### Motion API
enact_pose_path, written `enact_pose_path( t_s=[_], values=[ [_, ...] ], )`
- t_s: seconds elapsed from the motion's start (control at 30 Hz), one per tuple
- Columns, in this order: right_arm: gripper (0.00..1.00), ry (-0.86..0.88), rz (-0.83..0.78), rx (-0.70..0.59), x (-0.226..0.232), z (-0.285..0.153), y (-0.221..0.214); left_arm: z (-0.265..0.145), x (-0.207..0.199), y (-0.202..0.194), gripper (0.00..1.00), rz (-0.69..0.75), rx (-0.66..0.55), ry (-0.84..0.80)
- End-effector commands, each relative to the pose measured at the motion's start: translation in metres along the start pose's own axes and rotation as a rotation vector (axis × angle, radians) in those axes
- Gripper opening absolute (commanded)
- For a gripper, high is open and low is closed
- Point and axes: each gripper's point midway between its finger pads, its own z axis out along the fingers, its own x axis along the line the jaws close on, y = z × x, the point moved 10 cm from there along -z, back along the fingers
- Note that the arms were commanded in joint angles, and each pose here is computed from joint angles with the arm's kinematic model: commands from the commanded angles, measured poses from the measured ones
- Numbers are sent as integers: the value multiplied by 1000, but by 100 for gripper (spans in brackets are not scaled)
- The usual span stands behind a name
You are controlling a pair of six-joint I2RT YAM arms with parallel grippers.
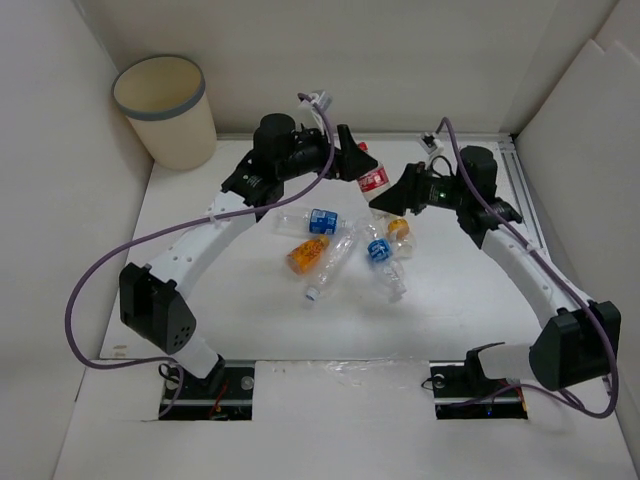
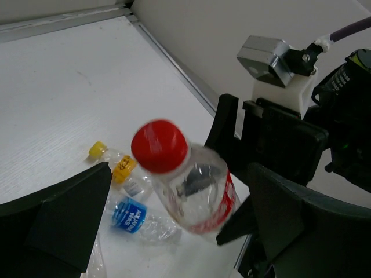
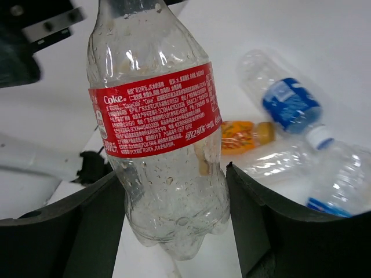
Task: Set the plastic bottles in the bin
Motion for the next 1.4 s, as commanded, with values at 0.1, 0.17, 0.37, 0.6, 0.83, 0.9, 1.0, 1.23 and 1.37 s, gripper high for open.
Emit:
enact_pose_path(
  t_s=[0.1, 0.17, 0.37, 0.6, 0.83, 0.9, 1.0, 1.23, 1.37],
  values=[
    [0, 277, -136, -17, 51, 12, 13, 6, -17, 22, 100, 75, -63, -193],
    [0, 283, -136, -25, 53, 16, 15, 8, -17, 20, 100, 68, -51, -213],
    [0, 252, -103, -77, 50, 32, 21, 12, -9, 9, 90, 34, -12, -191],
    [1, 207, -80, -118, 40, 37, 30, 2, -13, 17, 16, 39, -31, -181],
    [100, 154, -92, -188, 40, 31, 39, -6, 15, 50, 0, -35, -139, -82],
    [100, 73, -75, -225, 24, 18, 39, -15, 29, 78, 0, -46, -215, 6],
    [100, -78, -14, -262, -2, 8, 36, -33, 53, 126, 0, -33, -356, 164],
    [100, -190, 21, -235, -18, -4, 14, -100, 145, 224, 0, -45, -804, 669],
    [100, -177, 4, -193, -11, 5, -5, -131, 196, 245, 0, -67, -1035, 803]
  ],
)
